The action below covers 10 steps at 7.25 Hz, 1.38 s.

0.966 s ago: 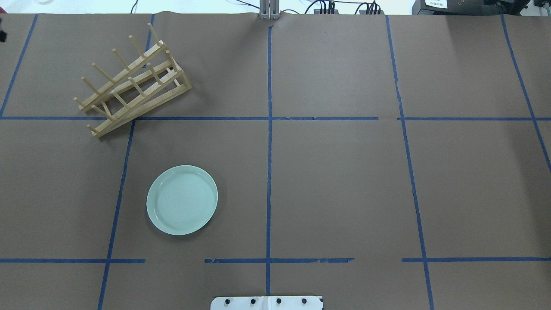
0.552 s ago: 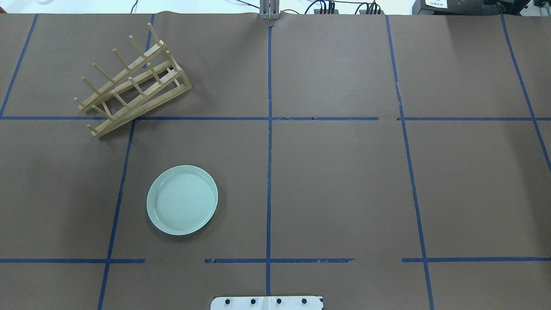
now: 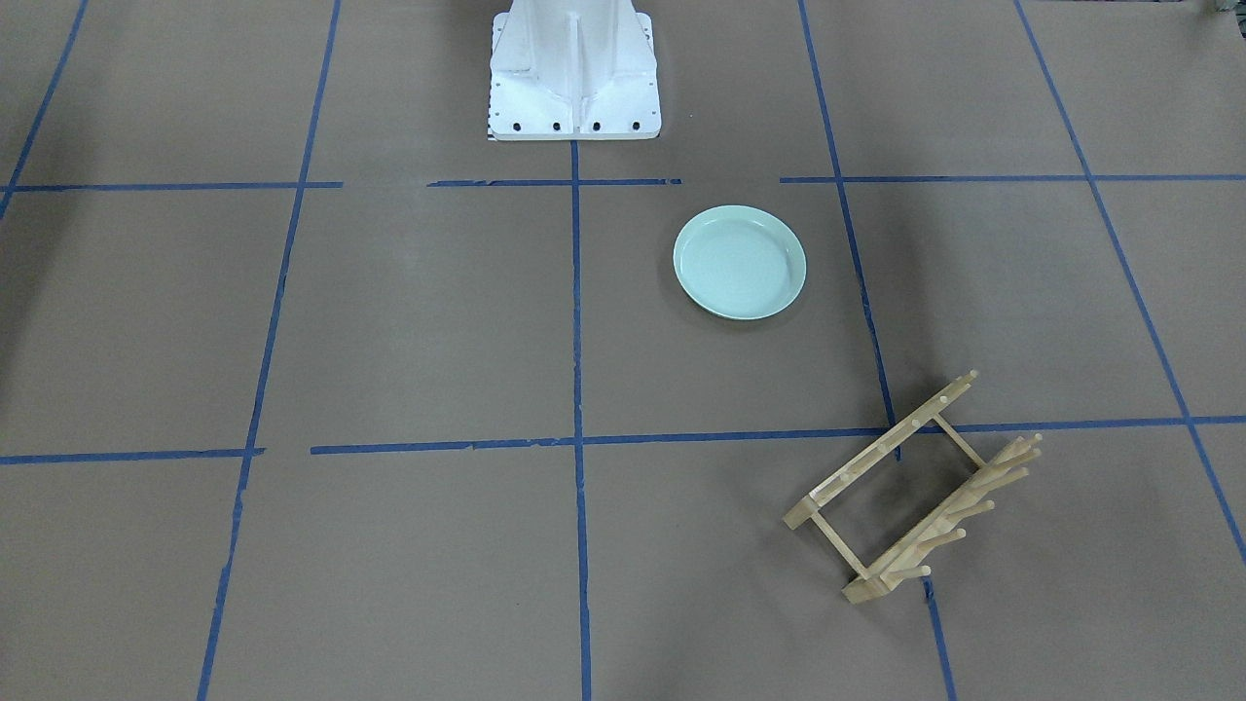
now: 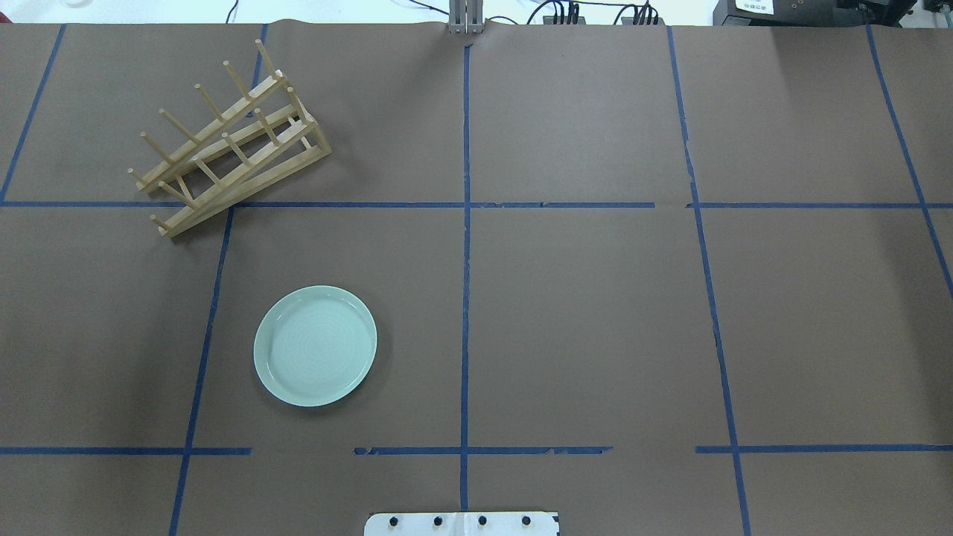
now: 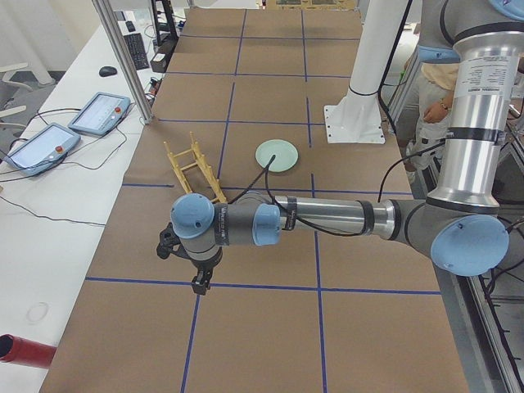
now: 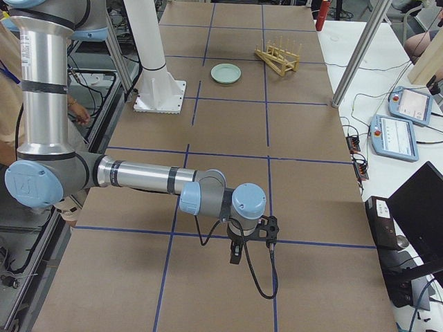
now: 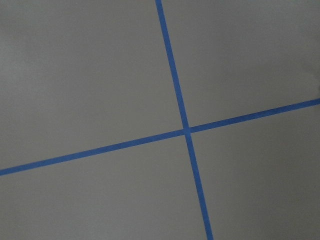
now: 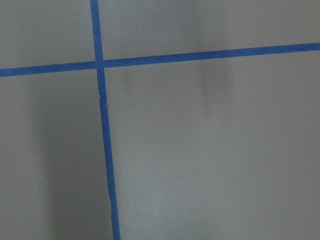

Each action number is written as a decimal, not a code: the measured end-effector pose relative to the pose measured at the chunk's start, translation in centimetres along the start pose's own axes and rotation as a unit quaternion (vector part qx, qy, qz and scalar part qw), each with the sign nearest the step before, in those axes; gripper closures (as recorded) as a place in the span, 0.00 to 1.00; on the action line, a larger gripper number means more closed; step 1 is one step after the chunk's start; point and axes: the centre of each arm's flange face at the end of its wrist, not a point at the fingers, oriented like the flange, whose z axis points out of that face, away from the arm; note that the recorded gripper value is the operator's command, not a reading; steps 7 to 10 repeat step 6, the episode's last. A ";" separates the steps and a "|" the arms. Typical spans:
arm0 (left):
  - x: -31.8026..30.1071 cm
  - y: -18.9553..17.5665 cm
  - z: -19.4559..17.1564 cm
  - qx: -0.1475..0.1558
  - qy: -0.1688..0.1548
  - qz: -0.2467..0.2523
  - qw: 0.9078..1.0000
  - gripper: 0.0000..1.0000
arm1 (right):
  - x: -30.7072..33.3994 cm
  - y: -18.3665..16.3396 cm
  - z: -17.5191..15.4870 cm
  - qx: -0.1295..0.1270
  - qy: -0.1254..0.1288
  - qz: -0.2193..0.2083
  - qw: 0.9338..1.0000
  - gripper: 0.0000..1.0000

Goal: Place plate on table

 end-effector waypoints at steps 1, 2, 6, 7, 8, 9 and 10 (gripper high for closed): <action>-0.1 0.8 0.3 -0.001 0.004 -0.003 1.000 0.00 | 0.0 0.0 0.0 0.000 0.000 0.000 1.000 0.00; -0.3 1.1 0.5 -0.002 0.004 -0.005 1.000 0.00 | 0.0 0.0 0.0 0.000 0.000 0.000 1.000 0.00; -0.7 0.7 0.2 -0.008 -0.030 -0.001 1.000 0.00 | 0.0 0.0 0.0 0.000 0.000 0.000 1.000 0.00; -0.7 0.7 0.2 -0.008 -0.030 -0.001 1.000 0.00 | 0.0 0.0 0.0 0.000 0.000 0.000 1.000 0.00; -0.7 0.7 0.2 -0.008 -0.030 -0.001 1.000 0.00 | 0.0 0.0 0.0 0.000 0.000 0.000 1.000 0.00; -0.7 0.7 0.2 -0.008 -0.030 -0.001 1.000 0.00 | 0.0 0.0 0.0 0.000 0.000 0.000 1.000 0.00; -0.7 0.7 0.2 -0.008 -0.030 -0.001 1.000 0.00 | 0.0 0.0 0.0 0.000 0.000 0.000 1.000 0.00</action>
